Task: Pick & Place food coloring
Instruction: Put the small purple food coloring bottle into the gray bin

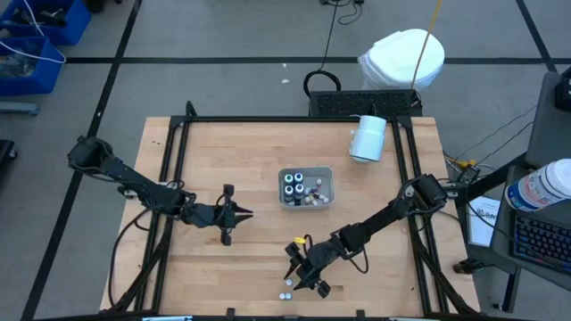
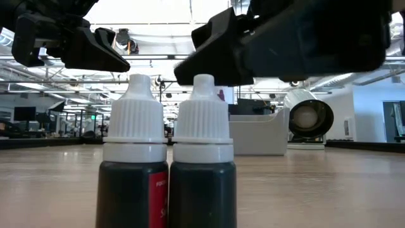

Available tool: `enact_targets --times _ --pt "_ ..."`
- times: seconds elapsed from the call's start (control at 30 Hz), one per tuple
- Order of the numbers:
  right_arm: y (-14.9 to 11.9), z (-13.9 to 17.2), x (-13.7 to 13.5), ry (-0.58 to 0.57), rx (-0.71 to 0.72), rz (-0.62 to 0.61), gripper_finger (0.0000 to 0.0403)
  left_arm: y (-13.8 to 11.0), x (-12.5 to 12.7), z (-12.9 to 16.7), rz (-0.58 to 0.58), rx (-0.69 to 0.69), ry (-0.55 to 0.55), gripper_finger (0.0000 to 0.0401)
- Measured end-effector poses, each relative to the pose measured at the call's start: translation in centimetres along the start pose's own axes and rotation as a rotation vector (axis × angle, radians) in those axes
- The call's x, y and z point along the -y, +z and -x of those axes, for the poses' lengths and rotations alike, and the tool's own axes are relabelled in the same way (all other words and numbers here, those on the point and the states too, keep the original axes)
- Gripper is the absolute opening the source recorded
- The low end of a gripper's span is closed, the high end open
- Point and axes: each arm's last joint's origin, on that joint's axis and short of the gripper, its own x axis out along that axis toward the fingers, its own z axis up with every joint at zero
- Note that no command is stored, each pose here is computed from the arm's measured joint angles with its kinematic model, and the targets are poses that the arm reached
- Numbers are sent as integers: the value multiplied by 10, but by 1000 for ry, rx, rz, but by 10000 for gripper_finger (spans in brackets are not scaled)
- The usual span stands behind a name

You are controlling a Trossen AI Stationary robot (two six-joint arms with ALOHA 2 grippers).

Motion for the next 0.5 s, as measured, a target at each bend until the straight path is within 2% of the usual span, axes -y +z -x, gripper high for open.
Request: enact_targets --times 0.5 --pt "-16 -14 1 -31 4 -77 176 0 0 0 4 2 0 47"
